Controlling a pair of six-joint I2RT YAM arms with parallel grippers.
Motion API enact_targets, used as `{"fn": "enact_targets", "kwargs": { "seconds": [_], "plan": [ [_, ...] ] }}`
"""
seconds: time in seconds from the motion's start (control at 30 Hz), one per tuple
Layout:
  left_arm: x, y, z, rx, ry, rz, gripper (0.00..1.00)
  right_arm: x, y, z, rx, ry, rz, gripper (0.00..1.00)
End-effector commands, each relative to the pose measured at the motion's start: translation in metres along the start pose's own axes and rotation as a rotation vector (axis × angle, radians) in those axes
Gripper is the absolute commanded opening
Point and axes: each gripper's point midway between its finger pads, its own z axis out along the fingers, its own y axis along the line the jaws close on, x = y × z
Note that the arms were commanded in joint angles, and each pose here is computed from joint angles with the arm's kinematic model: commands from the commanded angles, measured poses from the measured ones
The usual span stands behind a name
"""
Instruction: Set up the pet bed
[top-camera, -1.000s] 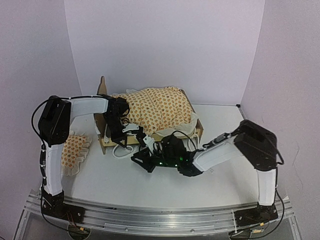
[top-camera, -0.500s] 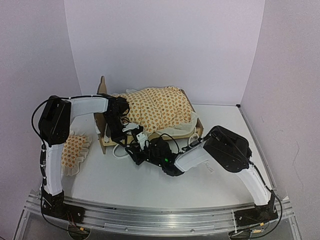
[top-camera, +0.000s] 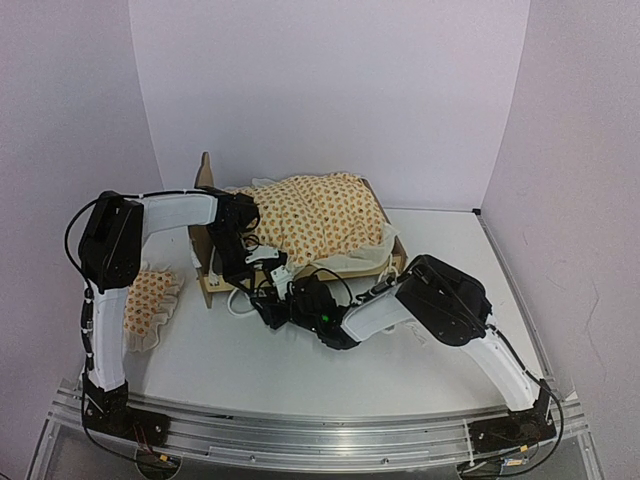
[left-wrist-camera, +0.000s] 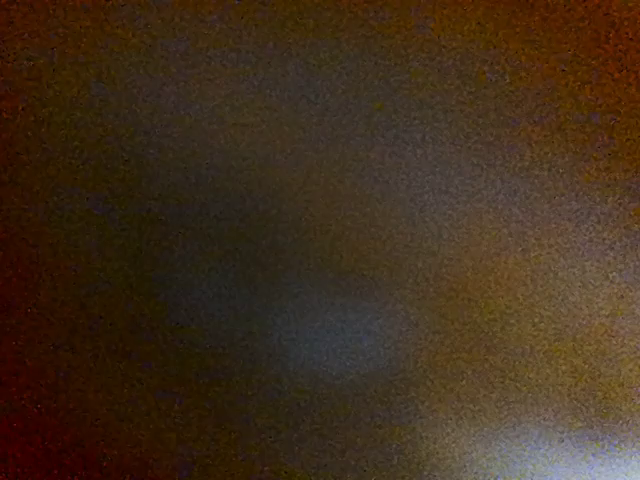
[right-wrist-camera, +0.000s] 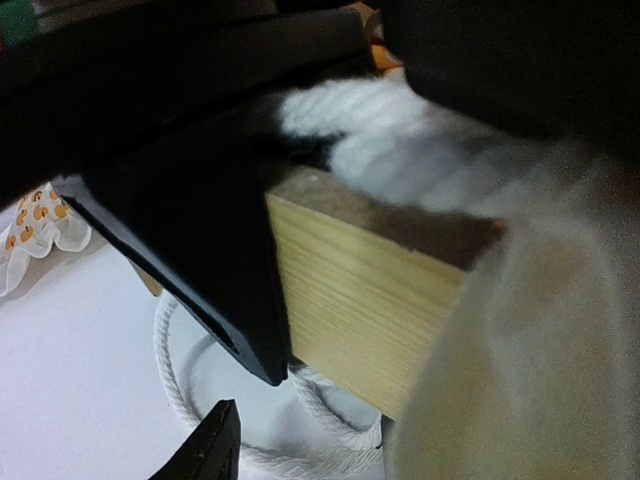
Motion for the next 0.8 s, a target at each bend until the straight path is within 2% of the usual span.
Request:
{"fn": "enact_targets", "kwargs": {
  "seconds": [0.0,0.2,0.5,0.57,0.67,0.77],
  "plan": [
    [0.020,-0.064,-0.001,0.317,0.057,-0.152,0.00,-0.013,-0.007,0.003,0.036,-0.032,0.033,0.50],
    [0.020,-0.066,-0.005,0.324,0.057,-0.142,0.00,-0.020,-0.025,-0.010,0.130,-0.046,0.051,0.56],
    [0.023,-0.079,-0.009,0.371,0.065,-0.139,0.00,-0.033,-0.011,0.008,0.036,-0.082,0.103,0.56],
    [0.023,-0.080,-0.008,0.372,0.064,-0.139,0.00,-0.034,-0.006,0.013,-0.001,-0.083,0.107,0.50],
    [0.020,-0.079,-0.011,0.374,0.054,-0.137,0.00,-0.033,-0.006,0.014,-0.001,-0.083,0.121,0.26],
    [0.015,-0.078,-0.016,0.376,0.037,-0.130,0.00,-0.032,-0.010,0.011,0.011,-0.078,0.124,0.06]
  ]
}}
